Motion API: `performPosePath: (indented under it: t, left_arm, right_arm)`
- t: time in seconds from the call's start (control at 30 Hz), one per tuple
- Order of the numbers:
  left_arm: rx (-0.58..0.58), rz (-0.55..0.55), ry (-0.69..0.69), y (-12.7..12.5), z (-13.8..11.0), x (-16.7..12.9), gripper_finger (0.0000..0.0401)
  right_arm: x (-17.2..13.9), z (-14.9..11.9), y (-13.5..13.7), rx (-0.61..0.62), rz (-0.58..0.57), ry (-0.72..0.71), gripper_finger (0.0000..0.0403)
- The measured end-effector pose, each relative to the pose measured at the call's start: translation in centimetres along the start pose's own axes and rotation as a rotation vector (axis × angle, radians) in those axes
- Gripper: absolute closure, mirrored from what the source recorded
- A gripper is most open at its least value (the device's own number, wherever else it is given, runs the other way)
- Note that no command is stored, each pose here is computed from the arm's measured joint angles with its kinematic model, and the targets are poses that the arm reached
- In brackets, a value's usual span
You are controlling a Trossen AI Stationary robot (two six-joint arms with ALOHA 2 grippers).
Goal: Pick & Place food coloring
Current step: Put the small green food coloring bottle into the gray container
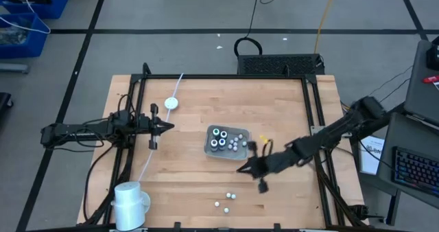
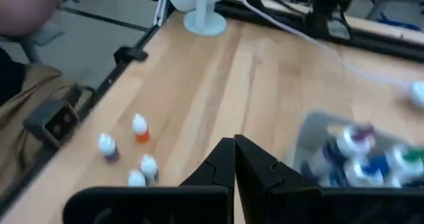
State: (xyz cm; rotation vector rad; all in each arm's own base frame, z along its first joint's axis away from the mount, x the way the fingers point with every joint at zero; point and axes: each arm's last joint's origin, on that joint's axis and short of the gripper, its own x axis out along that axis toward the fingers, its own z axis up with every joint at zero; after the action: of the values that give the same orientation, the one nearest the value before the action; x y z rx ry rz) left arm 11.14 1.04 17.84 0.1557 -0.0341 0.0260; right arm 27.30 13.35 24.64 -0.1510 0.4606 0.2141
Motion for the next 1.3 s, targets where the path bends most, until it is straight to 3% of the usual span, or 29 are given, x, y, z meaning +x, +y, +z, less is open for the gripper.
performPosePath:
  t: [0.23, 0.37, 0.5, 0.77, 1.03, 1.3]
  left_arm:
    - [-0.001, 0.000, 0.000, 0.0, 0.0, 0.0, 0.0362]
    - [0.000, 0.000, 0.000, 0.0, 0.0, 0.0, 0.0360]
    - [0.020, 0.000, 0.000, 0.0, 0.0, 0.0, 0.0359]
    - [0.028, 0.000, 0.000, 0.0, 0.0, 0.0, 0.0359]
    - [0.022, 0.001, -0.002, 0.0, 0.0, 0.0, 0.0359]
    - [0.016, 0.000, -0.001, 0.0, 0.0, 0.0, 0.0359]
  right_arm:
    - [4.3, 4.0, 2.4, -0.074, -0.081, 0.172, 0.0403]
    - [6.0, 4.5, 3.9, -0.114, -0.068, 0.283, 0.0403]
    - [6.9, 4.9, 4.8, -0.071, -0.070, 0.324, 0.0403]
    - [6.2, 3.9, 6.6, -0.029, 0.001, 0.446, 0.0403]
    - [6.1, 3.9, 7.2, 0.048, 0.007, 0.432, 0.0403]
    - [8.4, 2.0, 8.4, 0.061, 0.039, 0.452, 0.0377]
